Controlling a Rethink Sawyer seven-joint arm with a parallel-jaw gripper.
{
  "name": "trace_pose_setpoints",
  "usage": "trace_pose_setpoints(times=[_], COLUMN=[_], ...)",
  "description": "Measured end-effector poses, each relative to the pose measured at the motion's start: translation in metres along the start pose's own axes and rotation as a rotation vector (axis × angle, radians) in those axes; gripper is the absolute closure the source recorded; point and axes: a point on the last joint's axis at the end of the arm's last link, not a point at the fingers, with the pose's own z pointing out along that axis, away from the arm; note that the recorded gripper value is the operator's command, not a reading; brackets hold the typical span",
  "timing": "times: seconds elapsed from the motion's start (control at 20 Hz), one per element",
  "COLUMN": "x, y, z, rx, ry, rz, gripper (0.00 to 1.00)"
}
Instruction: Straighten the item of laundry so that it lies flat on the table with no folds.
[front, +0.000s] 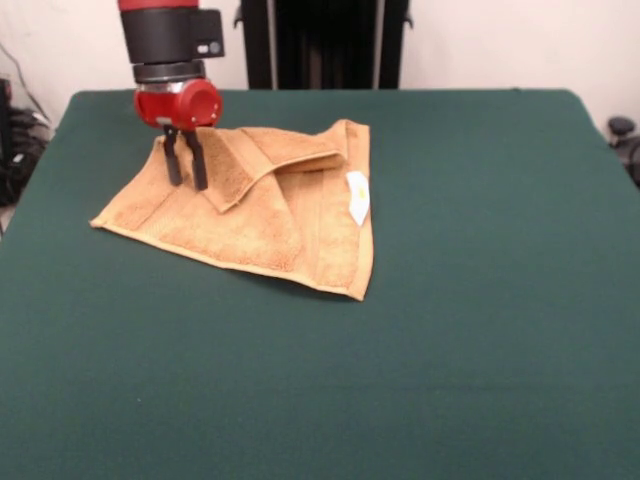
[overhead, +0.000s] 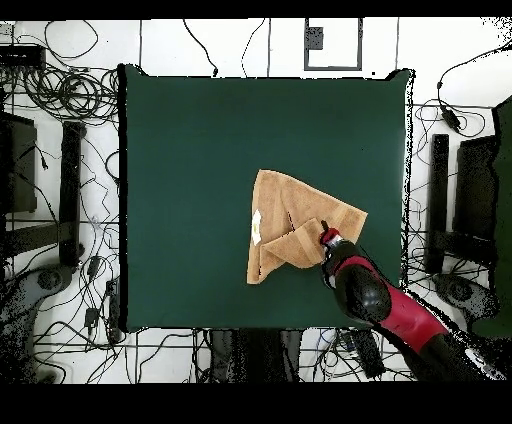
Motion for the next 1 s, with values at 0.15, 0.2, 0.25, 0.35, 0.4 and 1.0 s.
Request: trace_pose_setpoints(times=[0.15, 0.2, 0.25, 0.35, 0.4, 1.0], x=[0.003, 0.003, 0.004, 0.004, 0.004, 0.008], y=[0.0, 0.0, -0.001, -0.001, -0.002, -0.003], z=[-0.003, -0.005, -0.006, -0.01, -0.012, -0.048], rx=[0.015, 0.022, 0.029, 0.046, 0.052, 0.15], ry=[0.038, 0.055, 0.073, 0.115, 0.131, 0.405], rz=[0.024, 0.03, 0.035, 0.047, 0.051, 0.096], gripper=[0.0, 0.0, 0.0, 0.0, 0.0, 0.0])
